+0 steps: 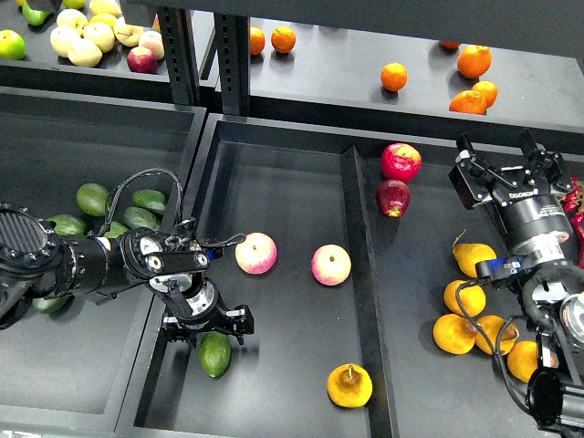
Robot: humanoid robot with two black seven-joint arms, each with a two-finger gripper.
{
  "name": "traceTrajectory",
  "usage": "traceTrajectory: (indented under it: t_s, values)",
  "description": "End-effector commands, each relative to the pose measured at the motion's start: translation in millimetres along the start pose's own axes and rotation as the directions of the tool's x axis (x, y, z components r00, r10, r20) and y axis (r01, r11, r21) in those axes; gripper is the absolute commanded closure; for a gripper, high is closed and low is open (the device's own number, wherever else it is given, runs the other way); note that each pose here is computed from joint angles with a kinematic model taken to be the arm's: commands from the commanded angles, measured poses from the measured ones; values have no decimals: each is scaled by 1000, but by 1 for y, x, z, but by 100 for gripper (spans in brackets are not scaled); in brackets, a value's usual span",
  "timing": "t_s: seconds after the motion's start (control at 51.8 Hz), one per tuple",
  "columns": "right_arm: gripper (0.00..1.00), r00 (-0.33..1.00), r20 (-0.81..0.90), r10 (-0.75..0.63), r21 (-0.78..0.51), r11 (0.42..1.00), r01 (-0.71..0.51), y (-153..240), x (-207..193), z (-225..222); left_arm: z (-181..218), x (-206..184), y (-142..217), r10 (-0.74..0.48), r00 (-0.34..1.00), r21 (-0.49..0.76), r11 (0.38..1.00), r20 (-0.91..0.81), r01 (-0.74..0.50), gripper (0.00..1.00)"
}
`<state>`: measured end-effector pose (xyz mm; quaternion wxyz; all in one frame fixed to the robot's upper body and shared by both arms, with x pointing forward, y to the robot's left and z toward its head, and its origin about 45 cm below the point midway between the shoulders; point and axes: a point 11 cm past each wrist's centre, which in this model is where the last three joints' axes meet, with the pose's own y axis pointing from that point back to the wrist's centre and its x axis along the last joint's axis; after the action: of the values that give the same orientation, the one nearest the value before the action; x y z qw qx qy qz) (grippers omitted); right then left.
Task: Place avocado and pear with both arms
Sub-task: 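Lower the left gripper and close it on the green avocado, then carry the avocado with the left gripper into the avocado bin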
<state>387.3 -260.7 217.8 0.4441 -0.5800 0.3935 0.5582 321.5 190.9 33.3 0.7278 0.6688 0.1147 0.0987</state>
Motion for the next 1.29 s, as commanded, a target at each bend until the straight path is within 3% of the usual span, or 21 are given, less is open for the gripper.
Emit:
traceTrajectory:
  t_s: [0.0, 0.638, 0.792, 0.947, 1.082, 1.275]
  values:
    - [0, 1000, 0, 0, -1, 1000, 0, 0, 0, 0, -1, 1, 0, 2, 1000, -2, 1000, -11, -2, 17]
    - [0, 1000, 1, 3, -1, 1000, -3, 2, 1, 0, -6, -11, -13, -31, 999, -5, 1000, -40, 31, 32]
    - [0, 1000, 1, 3, -3, 1000, -3, 2, 1, 1, -6, -12, -14, -39, 998, -20, 999, -58, 38, 49]
    - [0, 1000, 0, 2, -5, 1000, -2, 1, 1, 1, -4, -7, -11, -35, 995, -47, 998, -95, 31, 75]
    - [0, 1000, 1, 3, -4, 1000, -3, 2, 2, 1, -1, -4, -9, -36, 992, -71, 997, -121, 28, 81]
    - [0, 1000, 0, 4, -7, 1000, -4, 2, 2, 2, 8, 2, -1, -29, 992, -96, 995, -124, 17, 82]
